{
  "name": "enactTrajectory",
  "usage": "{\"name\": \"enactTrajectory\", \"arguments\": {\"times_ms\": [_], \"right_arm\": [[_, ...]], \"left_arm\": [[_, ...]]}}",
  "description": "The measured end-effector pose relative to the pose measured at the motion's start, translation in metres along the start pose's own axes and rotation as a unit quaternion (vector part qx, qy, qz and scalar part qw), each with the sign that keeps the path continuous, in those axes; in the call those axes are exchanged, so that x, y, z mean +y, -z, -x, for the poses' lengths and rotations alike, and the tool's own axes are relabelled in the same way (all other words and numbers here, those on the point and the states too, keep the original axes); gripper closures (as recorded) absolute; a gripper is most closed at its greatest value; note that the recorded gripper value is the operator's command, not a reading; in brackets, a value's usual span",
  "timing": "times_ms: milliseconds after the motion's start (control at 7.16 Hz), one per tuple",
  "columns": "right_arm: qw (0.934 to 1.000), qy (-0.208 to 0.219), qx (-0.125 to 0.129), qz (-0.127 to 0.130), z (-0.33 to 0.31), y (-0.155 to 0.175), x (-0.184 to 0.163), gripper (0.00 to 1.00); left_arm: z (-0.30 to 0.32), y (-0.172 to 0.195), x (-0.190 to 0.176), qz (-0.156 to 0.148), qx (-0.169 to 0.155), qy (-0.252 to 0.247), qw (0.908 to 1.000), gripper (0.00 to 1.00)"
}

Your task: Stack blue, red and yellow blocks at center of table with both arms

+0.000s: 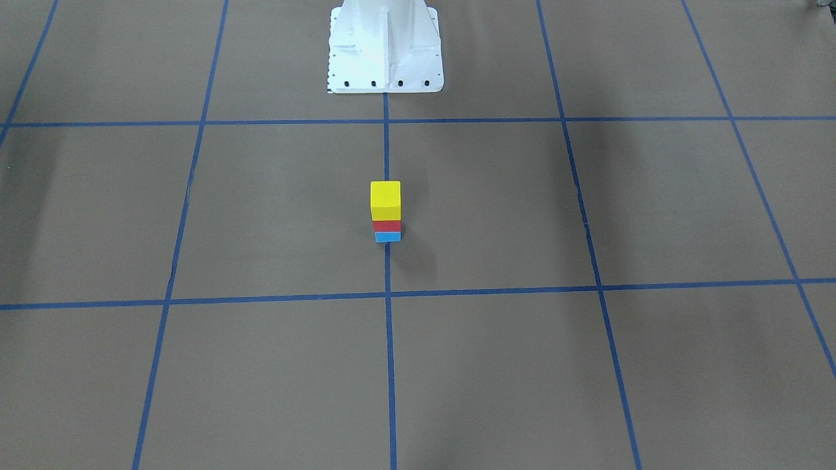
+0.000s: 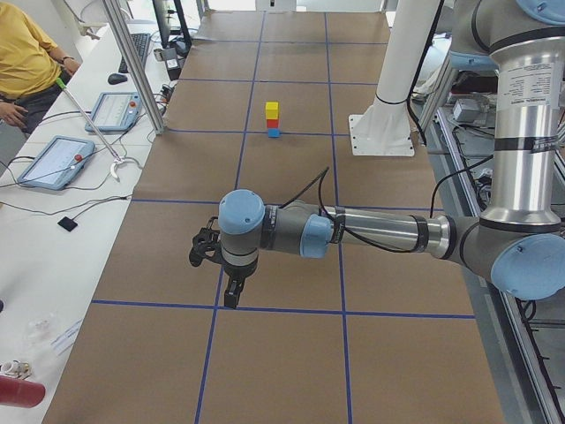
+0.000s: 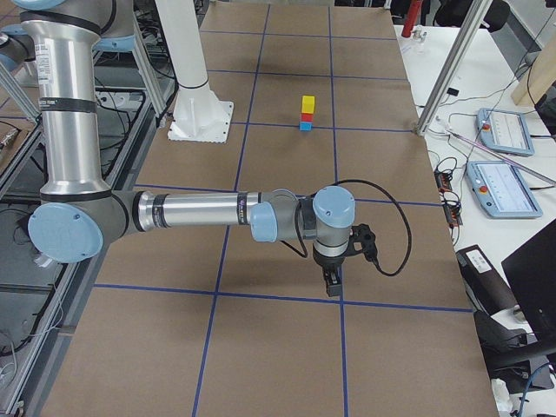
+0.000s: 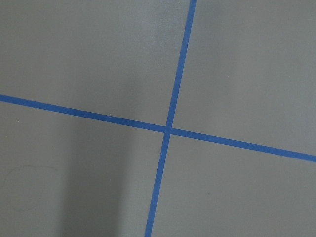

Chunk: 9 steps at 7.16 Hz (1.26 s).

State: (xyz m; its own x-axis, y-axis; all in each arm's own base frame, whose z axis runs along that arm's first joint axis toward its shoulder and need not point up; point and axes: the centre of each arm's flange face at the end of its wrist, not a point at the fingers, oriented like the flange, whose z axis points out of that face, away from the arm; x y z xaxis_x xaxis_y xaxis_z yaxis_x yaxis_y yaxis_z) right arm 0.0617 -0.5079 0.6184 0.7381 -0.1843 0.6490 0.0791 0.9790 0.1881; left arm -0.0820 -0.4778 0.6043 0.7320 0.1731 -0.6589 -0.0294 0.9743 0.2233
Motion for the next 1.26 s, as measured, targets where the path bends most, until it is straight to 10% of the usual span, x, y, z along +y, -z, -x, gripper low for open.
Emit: {"name": "enactTrajectory", "arguments": {"times_ms": [1257], "right_arm": [[1.0000,-0.004,-0.001,0.004,-0.0020,-0.0036,0.0036,0.00]], "left_arm": [[-0.0024,0.0017,0.0027,-0.002,-0.001,-0.001,1.0000,0.01]]}}
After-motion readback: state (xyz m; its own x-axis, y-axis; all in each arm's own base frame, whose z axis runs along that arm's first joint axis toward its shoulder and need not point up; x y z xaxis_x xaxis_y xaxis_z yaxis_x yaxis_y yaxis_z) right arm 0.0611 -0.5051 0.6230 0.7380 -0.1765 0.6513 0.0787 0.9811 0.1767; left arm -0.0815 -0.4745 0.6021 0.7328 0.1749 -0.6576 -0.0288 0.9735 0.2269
